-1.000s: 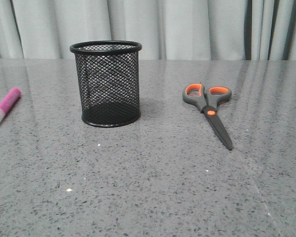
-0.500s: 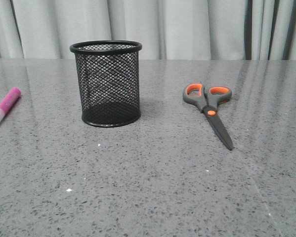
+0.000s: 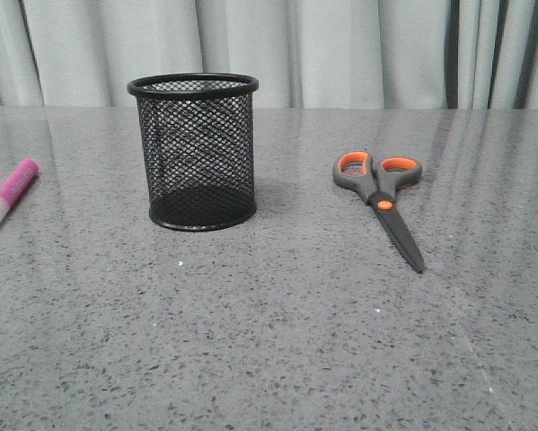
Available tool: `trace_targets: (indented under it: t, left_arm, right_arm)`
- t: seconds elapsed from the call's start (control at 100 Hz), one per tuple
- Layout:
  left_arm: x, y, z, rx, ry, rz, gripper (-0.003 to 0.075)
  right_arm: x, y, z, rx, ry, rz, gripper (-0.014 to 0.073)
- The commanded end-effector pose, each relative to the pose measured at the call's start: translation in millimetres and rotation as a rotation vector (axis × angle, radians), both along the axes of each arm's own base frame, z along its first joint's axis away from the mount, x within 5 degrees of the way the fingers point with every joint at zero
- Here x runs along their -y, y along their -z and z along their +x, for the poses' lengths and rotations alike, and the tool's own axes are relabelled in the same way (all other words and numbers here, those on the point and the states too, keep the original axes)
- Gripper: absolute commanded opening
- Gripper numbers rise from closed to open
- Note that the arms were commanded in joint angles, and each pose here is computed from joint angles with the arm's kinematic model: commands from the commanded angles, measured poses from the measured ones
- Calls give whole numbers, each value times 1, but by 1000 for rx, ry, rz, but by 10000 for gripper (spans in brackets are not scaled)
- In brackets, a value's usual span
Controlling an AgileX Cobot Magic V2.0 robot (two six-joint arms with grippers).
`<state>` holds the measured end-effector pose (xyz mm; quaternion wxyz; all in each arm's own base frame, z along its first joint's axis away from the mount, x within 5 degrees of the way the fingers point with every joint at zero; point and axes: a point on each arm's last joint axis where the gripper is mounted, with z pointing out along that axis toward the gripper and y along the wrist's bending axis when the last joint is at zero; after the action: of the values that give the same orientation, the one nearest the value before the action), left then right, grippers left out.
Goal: Put pen and scissors into bin
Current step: 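Move the left gripper down toward the pink highlighter, then close the left gripper on the pink highlighter and lift it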
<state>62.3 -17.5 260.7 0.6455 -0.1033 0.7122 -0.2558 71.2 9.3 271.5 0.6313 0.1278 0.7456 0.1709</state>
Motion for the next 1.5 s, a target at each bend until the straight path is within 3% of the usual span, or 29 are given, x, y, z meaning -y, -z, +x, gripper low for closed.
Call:
trace_targets:
  t: [0.0, 0.21, 0.46, 0.58, 0.71, 0.8, 0.95, 1.02, 1.27, 1.49]
  left_arm:
    - [1, -31, 9, -6, 6, 110, -22]
    - [8, -71, 31, -110, 59, 178, -22]
    - [13, -80, 54, -211, 99, 217, -21]
    - [16, -84, 62, -257, 119, 225, -20]
    - [18, -87, 71, -277, 146, 285, -6]
    - [19, -90, 76, -298, 161, 302, 94]
    - [22, -90, 86, -348, 182, 306, 389]
    - [23, -89, 91, -380, 195, 310, 445]
    - [29, -91, 116, -523, 262, 351, 384]
    - [35, -89, 151, -615, 333, 428, 385]
  right_arm:
    - [0, -22, 16, -72, -18, -63, -59]
    - [-4, -41, 49, -321, -110, -110, -59]
    - [-5, -51, 67, -377, -144, -142, -36]
    - [-5, -52, 67, -380, -147, -144, 82]
    - [-5, -52, 67, -380, -147, -144, 310]
    - [-5, -52, 67, -380, -147, -142, 382]
    - [-5, -52, 67, -380, -148, -140, 382]
    - [-5, -52, 67, -380, -148, -140, 382]
    - [-5, -52, 67, -379, -148, -138, 382]
    - [-5, -52, 67, -379, -148, -138, 382]
